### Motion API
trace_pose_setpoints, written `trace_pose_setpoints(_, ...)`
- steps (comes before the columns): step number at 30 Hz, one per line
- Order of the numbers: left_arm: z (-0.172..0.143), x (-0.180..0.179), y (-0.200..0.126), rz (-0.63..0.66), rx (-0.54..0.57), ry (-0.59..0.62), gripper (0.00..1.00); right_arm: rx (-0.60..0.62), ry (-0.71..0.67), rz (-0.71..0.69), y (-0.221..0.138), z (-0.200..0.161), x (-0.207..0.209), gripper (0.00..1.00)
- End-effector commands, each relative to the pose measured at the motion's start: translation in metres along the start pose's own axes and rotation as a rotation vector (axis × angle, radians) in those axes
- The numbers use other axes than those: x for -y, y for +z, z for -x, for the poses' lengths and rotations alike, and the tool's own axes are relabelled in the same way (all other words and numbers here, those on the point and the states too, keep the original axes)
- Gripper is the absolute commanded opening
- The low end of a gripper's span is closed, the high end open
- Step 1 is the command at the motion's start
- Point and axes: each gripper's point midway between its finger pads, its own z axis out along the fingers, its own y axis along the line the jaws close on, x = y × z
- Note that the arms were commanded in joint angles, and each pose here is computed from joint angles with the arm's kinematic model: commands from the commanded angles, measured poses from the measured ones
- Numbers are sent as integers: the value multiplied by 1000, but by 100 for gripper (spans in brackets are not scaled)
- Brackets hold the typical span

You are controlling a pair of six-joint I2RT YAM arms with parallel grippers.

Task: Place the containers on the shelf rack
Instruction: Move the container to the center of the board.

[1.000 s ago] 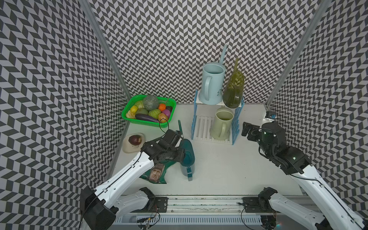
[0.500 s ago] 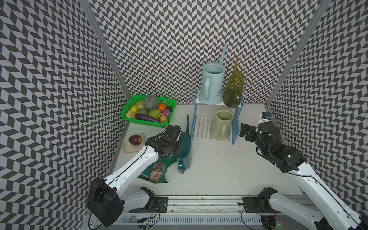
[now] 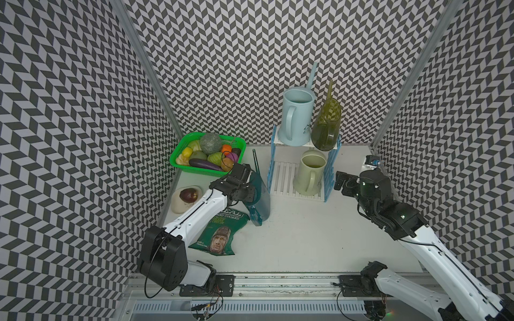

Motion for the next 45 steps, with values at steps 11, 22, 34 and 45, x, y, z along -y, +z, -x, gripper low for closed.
trace_pose_setpoints(11,52,-2,-4,9,122,17,58,21,7,12,6,4,-4,100)
trace_pose_setpoints(22,49,8,-46,-42,156,41,72,24,8,16,5,5,-4,100)
trace_pose_setpoints(34,20,3,-100,-74,189,80,77,40,15,13,-2,8,2,100)
trace_pose_setpoints(45,-9,26,-133,-249,311,103,83,49,18,28,-5,10,2,100)
